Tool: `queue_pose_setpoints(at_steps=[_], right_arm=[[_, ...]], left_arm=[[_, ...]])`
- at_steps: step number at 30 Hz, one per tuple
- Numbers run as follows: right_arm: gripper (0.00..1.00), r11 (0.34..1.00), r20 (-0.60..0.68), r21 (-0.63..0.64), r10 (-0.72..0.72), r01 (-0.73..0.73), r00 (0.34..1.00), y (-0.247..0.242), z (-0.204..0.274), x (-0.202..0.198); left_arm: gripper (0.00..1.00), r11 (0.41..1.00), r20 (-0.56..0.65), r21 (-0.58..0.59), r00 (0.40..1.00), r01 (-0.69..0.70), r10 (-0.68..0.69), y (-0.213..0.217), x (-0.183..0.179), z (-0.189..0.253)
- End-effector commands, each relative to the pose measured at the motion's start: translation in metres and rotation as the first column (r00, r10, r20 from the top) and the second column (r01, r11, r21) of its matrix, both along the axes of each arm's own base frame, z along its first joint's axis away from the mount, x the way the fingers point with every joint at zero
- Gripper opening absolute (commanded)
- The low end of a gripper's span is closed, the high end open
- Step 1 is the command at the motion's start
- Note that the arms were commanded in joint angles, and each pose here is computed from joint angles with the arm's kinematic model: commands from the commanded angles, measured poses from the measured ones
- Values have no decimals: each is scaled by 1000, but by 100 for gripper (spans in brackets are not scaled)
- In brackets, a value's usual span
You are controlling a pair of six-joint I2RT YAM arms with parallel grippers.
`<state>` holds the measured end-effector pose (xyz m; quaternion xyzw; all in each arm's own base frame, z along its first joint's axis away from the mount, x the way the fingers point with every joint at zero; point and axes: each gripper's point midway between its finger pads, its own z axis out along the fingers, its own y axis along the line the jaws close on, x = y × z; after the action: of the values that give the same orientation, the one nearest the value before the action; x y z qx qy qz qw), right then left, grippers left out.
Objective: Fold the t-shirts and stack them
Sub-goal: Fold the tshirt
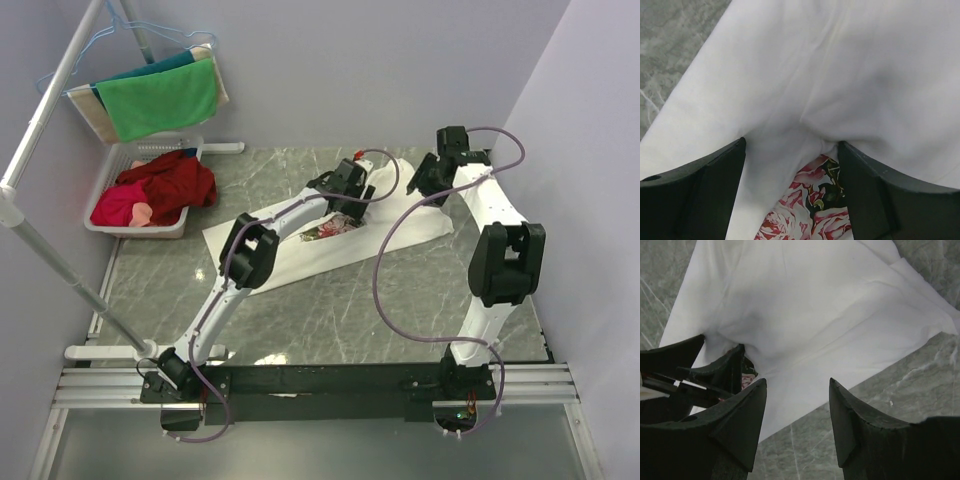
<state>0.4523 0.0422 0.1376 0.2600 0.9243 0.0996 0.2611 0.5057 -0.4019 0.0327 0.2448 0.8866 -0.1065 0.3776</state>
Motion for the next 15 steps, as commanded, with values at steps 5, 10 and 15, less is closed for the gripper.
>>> queue_pose_setpoints(at_steps=[5, 10, 15], right_arm=[[59, 999, 39, 21, 26, -27, 999, 2, 13, -21], [59, 999, 22, 29, 36, -37, 999, 4, 7, -34], [58, 999, 1, 37, 40, -40, 999, 5, -1, -46]], left_arm=[[87, 973, 50, 136, 982, -188, 183, 32, 12, -32], [88, 939, 73, 135, 948, -318, 310, 54, 26, -31], [88, 890, 73, 124, 898, -439, 433, 86, 44, -34]])
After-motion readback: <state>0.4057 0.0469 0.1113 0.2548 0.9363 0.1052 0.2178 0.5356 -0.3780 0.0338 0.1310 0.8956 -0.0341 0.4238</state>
